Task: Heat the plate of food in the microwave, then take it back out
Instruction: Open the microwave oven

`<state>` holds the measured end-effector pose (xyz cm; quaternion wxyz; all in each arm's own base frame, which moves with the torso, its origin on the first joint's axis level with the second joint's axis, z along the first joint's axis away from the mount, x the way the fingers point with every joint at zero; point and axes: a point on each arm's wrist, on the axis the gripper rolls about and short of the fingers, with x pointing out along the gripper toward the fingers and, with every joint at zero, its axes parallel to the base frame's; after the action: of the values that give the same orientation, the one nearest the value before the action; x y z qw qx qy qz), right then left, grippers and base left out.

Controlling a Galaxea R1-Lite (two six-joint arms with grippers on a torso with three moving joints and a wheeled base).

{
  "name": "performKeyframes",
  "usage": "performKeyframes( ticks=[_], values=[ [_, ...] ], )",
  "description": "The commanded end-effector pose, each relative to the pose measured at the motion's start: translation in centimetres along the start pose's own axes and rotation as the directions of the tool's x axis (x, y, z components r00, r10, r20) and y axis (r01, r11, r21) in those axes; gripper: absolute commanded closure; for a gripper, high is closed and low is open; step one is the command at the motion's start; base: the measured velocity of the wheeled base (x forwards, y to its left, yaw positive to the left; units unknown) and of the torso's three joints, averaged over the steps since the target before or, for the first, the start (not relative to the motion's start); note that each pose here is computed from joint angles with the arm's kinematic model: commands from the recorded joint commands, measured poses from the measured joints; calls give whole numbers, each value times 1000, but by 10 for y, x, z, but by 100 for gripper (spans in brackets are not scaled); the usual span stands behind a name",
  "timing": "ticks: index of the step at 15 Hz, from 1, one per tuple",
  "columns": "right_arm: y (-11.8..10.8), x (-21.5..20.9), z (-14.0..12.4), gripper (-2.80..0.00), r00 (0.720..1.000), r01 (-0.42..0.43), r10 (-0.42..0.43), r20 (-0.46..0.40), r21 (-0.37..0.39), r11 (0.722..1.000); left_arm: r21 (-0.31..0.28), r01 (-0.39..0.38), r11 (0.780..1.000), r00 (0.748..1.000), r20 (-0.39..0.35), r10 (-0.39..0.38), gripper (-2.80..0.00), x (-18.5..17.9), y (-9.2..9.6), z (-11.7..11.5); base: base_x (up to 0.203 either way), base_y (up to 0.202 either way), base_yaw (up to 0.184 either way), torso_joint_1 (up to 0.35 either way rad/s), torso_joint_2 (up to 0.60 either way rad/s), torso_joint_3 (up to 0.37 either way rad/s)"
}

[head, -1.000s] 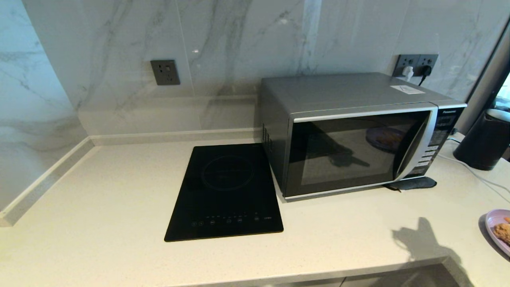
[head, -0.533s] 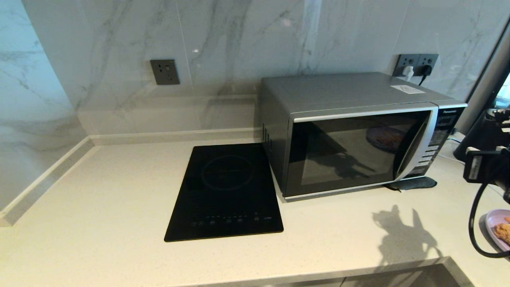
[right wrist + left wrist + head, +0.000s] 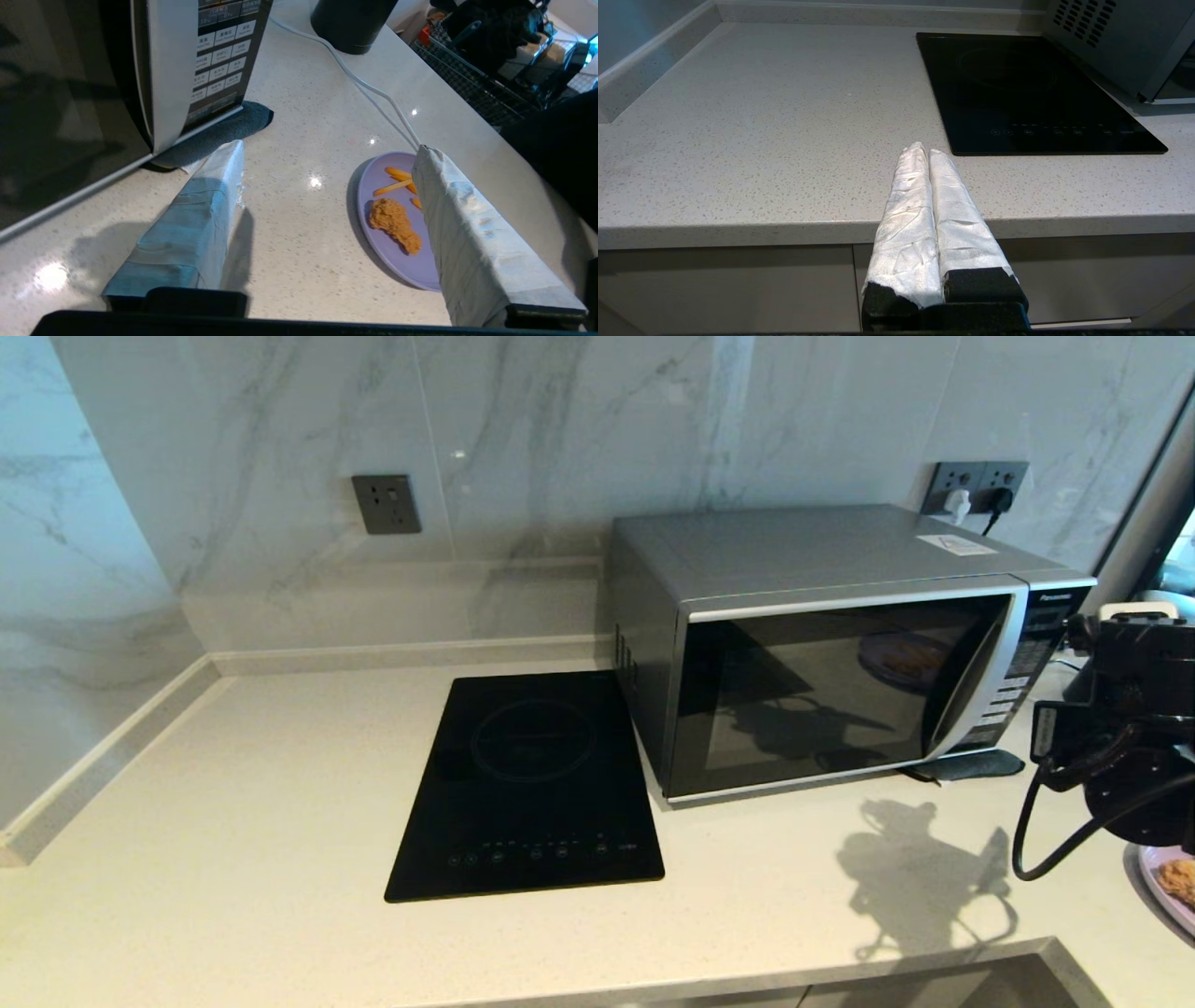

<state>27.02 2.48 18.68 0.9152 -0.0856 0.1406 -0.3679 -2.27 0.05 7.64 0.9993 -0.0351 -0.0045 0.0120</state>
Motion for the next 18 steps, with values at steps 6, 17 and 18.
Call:
performKeyframes(
  ticks=[6,17,18],
  values=[
    [42,4,-8,-280,994,25,-42,100,164,986,-1,0,1000,1000,0,0,0,0,0,0,0,0,0,0,0,0],
    [87,35,-45,-280,980,176,-189,67,168,970,-2,0,1000,1000,0,0,0,0,0,0,0,0,0,0,0,0],
    [90,39,-50,-280,980,180,-191,60,156,971,0,0,1000,1000,0,0,0,0,0,0,0,0,0,0,0,0]
  ],
)
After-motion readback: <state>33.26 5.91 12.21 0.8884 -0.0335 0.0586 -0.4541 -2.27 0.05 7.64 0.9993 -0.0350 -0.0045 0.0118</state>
